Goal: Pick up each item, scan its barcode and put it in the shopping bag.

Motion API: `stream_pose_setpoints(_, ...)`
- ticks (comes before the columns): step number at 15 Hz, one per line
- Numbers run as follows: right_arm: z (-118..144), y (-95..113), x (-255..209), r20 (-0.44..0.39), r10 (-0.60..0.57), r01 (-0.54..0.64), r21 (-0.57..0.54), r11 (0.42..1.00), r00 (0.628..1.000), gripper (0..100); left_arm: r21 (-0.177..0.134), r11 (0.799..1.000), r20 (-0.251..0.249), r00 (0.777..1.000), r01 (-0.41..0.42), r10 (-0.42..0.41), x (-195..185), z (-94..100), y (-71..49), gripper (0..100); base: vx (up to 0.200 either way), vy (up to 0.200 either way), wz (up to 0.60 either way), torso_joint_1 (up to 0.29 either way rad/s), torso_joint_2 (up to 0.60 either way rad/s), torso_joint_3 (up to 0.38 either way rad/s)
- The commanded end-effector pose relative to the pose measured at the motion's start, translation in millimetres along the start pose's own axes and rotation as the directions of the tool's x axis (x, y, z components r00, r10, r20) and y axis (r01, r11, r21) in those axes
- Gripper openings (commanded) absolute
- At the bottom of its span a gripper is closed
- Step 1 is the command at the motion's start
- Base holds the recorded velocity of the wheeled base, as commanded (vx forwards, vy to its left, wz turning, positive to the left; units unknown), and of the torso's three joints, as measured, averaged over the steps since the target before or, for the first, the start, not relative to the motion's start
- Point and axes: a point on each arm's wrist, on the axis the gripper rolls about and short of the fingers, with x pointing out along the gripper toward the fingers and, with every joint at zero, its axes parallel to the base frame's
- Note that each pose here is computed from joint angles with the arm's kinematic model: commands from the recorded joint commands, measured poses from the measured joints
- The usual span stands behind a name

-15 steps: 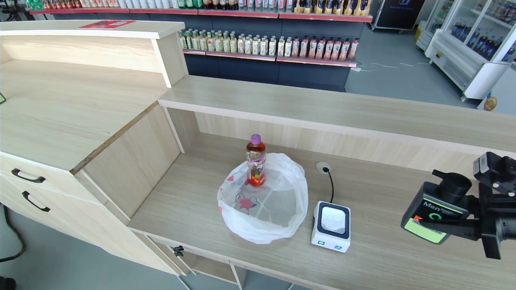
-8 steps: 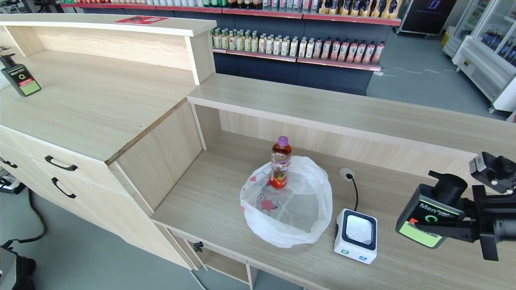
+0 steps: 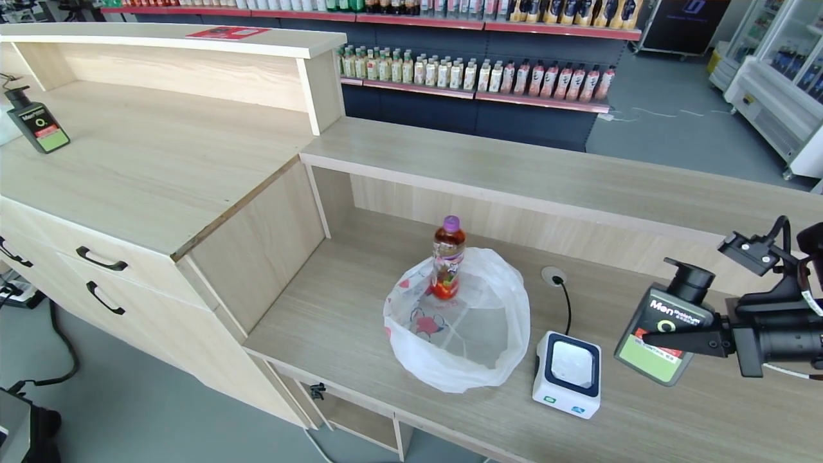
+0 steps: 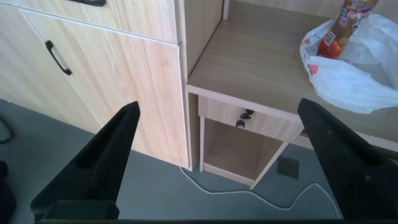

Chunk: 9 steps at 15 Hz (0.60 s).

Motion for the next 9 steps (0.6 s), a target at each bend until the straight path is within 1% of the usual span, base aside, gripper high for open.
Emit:
stream_pose_setpoints(1, -5.7, -21.3, 20.7, -0.028, 0.058, -0.055, 0.080, 0.995, 0.998, 0, 0.000, 1.000, 0.000, 1.000, 0.000, 0.000, 0.0, 0.0, 0.0, 100, 0.000, 0.000, 0.00, 0.000, 0.00, 0.000)
stream_pose_setpoints(3, -10.0, -34.7, 36.9, -0.034, 0.074, -0.072, 0.070, 0.995, 0.997, 0, 0.000, 1.000, 0.000, 1.000, 0.000, 0.000, 0.0, 0.0, 0.0, 100, 0.000, 0.000, 0.00, 0.000, 0.00, 0.000)
stream_pose_setpoints(4, -14.7, -46.6, 48.9, -0.025, 0.085, -0.083, 0.062, 0.995, 0.996, 0, 0.000, 1.000, 0.000, 1.000, 0.000, 0.000, 0.0, 0.0, 0.0, 100, 0.000, 0.000, 0.00, 0.000, 0.00, 0.000)
stream_pose_setpoints(5, -17.9, -54.2, 57.0, -0.029, 0.089, -0.087, 0.064, 0.994, 0.996, 0, 0.000, 1.000, 0.000, 1.000, 0.000, 0.000, 0.0, 0.0, 0.0, 100, 0.000, 0.000, 0.00, 0.000, 0.00, 0.000)
stream_pose_setpoints(7, -19.0, -63.9, 68.3, -0.039, 0.103, -0.100, 0.076, 0.992, 0.994, 0, 0.000, 1.000, 0.000, 1.000, 0.001, -0.001, 0.0, 0.0, 0.0, 100, 0.000, 0.000, 0.00, 0.000, 0.00, 0.000)
stream_pose_setpoints(9, -22.9, -66.6, 75.6, -0.052, 0.117, -0.113, 0.086, 0.990, 0.992, 0, 0.000, 1.000, 0.000, 1.000, 0.000, 0.000, 0.0, 0.0, 0.0, 100, 0.000, 0.000, 0.00, 0.000, 0.00, 0.000)
